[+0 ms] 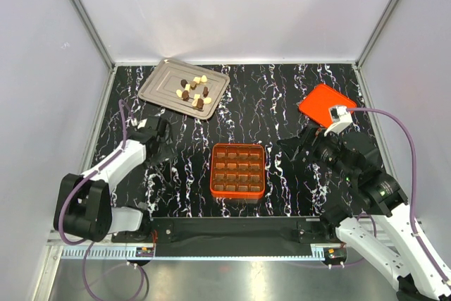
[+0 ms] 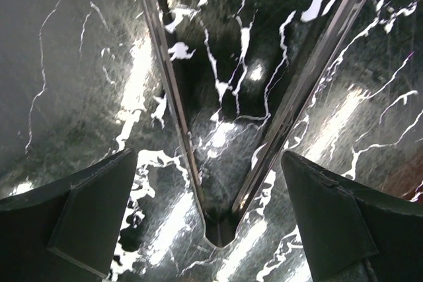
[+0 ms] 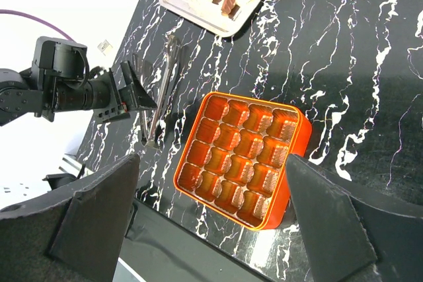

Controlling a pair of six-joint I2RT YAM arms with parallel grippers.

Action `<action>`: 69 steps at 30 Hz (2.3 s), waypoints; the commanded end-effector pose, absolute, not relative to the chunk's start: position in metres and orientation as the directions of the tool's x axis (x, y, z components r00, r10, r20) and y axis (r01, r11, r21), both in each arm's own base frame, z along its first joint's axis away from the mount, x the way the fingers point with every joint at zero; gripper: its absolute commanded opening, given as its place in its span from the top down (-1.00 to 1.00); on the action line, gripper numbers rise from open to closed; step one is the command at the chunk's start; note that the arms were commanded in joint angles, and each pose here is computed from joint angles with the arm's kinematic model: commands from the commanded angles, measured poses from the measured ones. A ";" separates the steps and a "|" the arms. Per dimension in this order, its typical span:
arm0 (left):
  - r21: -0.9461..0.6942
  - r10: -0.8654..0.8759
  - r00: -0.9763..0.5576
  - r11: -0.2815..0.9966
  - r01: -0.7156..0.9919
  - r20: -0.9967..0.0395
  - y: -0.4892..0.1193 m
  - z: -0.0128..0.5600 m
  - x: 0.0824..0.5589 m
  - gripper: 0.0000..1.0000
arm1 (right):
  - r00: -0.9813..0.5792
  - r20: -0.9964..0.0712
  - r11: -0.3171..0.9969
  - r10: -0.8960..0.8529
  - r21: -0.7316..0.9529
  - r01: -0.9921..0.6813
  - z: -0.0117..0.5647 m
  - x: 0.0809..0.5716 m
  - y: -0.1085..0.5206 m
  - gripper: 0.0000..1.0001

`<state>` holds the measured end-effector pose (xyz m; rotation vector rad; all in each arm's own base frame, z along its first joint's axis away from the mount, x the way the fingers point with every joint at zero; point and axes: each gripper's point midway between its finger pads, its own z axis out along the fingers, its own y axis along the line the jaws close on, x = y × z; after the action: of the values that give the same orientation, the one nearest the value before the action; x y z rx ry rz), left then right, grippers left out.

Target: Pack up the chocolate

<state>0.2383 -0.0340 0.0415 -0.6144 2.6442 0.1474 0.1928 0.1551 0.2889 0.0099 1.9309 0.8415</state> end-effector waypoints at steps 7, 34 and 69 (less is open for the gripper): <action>-0.037 -0.399 -0.754 0.894 -0.447 -0.521 -0.040 0.035 0.270 -0.98 | -0.493 -0.803 0.750 0.337 0.545 -0.375 0.295 0.192 0.158 -0.99; -0.034 -0.371 -0.777 0.910 -0.413 -0.509 -0.042 0.020 0.297 -0.90 | -0.439 -0.841 0.784 0.315 0.491 -0.379 0.303 0.194 0.148 -1.00; -0.056 -0.234 -0.817 0.969 -0.242 -0.527 -0.056 0.161 0.281 -0.13 | -0.447 -0.814 0.763 0.372 0.542 -0.352 0.308 0.182 0.142 -0.99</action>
<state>0.2940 -0.0567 0.1447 -0.3920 2.5330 0.0260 0.1856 0.1427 0.2886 0.0018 1.9141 0.7911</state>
